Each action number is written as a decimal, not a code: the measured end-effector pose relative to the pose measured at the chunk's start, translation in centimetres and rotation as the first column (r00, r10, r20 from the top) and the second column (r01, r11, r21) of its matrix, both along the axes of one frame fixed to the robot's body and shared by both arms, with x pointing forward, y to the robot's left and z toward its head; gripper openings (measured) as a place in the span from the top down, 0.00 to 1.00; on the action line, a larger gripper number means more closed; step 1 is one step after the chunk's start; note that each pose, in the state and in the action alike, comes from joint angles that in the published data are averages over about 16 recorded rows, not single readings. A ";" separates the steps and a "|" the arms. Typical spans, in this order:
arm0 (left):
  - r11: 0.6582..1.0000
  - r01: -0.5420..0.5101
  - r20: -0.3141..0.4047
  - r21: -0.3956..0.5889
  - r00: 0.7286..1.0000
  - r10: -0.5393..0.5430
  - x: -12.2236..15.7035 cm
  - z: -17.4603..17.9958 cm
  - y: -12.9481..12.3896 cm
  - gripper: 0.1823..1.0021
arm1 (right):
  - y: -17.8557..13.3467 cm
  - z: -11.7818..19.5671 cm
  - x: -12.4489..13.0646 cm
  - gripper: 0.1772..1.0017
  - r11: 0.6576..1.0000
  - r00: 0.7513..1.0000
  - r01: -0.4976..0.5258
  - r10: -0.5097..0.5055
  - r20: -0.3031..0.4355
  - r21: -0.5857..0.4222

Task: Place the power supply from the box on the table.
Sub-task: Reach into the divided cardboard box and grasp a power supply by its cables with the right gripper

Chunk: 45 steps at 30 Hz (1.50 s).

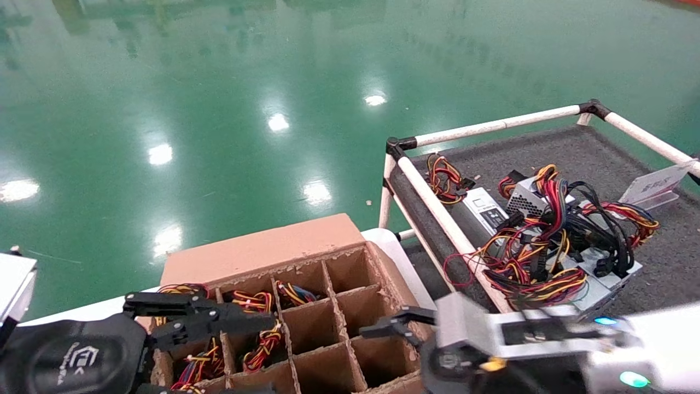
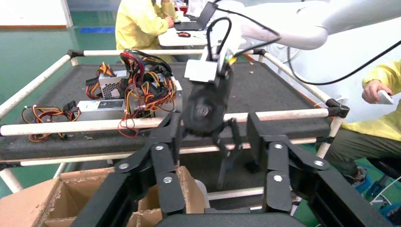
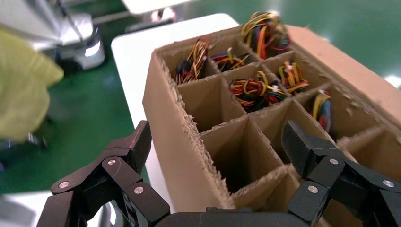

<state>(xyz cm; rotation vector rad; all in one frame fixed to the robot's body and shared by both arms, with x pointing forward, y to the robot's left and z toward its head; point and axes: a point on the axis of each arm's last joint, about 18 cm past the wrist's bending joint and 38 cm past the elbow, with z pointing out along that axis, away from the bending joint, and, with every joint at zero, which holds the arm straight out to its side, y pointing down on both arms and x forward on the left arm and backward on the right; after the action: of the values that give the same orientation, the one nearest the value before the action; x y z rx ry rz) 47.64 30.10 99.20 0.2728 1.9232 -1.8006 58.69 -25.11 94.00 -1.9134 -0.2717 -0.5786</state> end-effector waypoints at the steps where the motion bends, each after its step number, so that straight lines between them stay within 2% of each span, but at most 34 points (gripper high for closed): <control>1: 1.000 0.000 0.000 0.000 1.000 0.000 0.0 0.0 0.0 0.63 | 0.5 -0.1 0.5 0.00 1.000 1.000 -0.007 0.007 0.012 -0.024; 11: 1.000 0.000 0.000 0.000 1.000 0.000 0.0 0.0 0.0 0.37 | 4.9 -0.7 4.6 0.00 0.978 0.985 -0.067 0.096 0.142 -0.196; 22: 1.000 0.000 0.000 0.000 1.000 0.000 0.0 0.0 0.0 0.11 | 9.2 -0.2 7.9 0.00 0.968 0.959 -0.056 0.120 0.256 -0.244; 28: 1.000 0.000 0.000 0.000 1.000 0.000 0.0 0.0 0.0 0.04 | 10.4 0.3 8.9 0.00 0.970 0.956 -0.026 0.095 0.279 -0.241; 34: 1.000 0.000 0.000 0.000 1.000 0.000 0.0 0.0 0.0 0.01 | 10.7 0.4 9.3 0.00 0.973 0.959 -0.012 0.076 0.273 -0.231; 45: 1.000 0.000 0.000 0.000 1.000 0.000 0.0 0.0 0.0 0.00 | 10.5 1.5 9.2 0.00 0.985 0.967 -0.003 0.047 0.251 -0.175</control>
<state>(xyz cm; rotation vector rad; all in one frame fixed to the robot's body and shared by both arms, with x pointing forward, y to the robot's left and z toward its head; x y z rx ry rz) 47.64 30.10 99.20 0.2729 1.9232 -1.8006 67.93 -14.62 95.47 -1.9989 -0.5257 -0.8075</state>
